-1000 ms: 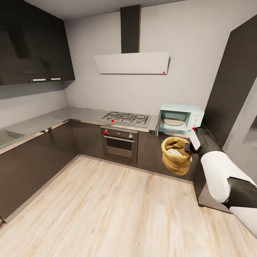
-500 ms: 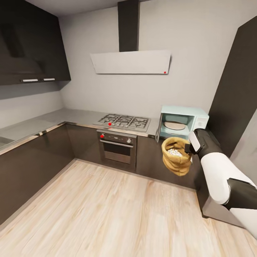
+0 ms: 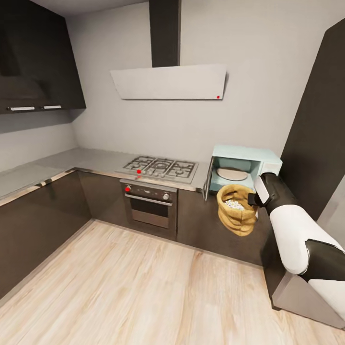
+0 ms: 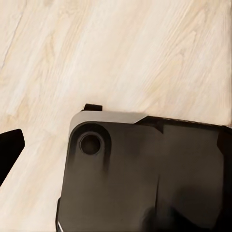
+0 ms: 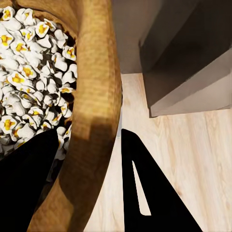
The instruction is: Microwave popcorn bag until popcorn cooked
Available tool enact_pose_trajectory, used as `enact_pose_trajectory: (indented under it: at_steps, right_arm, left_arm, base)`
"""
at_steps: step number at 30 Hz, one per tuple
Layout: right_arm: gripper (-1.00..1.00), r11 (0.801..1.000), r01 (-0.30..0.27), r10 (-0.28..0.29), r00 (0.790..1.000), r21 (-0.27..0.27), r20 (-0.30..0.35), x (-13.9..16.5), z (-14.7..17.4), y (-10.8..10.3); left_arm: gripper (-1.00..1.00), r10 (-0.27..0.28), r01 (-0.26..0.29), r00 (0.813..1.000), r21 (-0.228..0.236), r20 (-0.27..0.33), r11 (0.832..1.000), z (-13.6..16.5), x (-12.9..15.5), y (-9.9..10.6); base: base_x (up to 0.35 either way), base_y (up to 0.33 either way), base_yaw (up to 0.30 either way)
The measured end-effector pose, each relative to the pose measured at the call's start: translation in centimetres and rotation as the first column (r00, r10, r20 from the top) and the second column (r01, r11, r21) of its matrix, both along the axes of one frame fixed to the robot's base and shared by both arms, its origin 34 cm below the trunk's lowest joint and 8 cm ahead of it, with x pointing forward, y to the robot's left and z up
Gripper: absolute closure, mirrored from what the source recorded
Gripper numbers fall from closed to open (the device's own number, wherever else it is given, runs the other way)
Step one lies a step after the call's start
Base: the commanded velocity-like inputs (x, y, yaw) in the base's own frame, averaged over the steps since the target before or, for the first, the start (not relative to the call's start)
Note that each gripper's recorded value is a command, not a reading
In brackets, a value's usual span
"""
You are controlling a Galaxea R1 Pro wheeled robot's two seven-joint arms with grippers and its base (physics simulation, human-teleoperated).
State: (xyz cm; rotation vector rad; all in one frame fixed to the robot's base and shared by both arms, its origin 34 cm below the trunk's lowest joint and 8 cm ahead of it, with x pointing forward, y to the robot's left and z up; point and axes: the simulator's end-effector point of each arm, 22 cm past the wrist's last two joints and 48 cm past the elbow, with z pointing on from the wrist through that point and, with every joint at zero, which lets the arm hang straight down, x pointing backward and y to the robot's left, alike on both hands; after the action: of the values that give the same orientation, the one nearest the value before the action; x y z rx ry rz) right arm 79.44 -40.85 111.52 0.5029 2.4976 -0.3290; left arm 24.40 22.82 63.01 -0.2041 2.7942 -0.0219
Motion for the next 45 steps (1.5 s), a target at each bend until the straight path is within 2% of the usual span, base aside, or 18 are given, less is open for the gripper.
enact_pose_trajectory:
  at_steps: [11, 19, 32, 37, 45]
  right_arm:
    - [1.0, 1.0, -0.001, 0.001, 1.0, 0.007, 0.003, 0.0, 0.0, -0.1]
    - [1.0, 1.0, -0.004, 0.004, 1.0, 0.008, 0.003, 0.1, -0.1, 0.1]
    - [1.0, 1.0, -0.003, 0.003, 1.0, 0.009, -0.011, -0.4, -1.0, 0.1]
    - [1.0, 1.0, -0.004, 0.004, 1.0, 0.009, -0.012, -0.3, -1.1, 0.1]
    - [1.0, 1.0, -0.002, 0.002, 1.0, 0.007, -0.012, -0.4, -1.0, 0.0]
  left_arm:
    - [-1.0, 0.0, 0.0, 1.0, 0.0, -0.001, 1.0, 0.0, -0.1, 0.0]
    - [-1.0, 0.004, -0.004, 1.0, 0.0, -0.003, 1.0, 0.0, -0.2, 0.0]
    - [-1.0, 0.004, -0.004, 1.0, 0.0, -0.002, 1.0, 0.0, -0.2, 0.0]
    - [-1.0, 0.003, -0.003, 1.0, 0.0, -0.003, 1.0, 0.0, -0.2, 0.1]
    - [-1.0, 0.002, -0.002, 1.0, 0.0, -0.001, 1.0, 0.0, -0.1, 0.0]
  base:
    - [0.309, -0.17, 0.0]
    - [0.11, -0.013, 0.0]
    - [0.326, 0.0, 0.0]
    - [0.074, -0.003, 0.0]
    - [0.234, -0.206, 0.0]
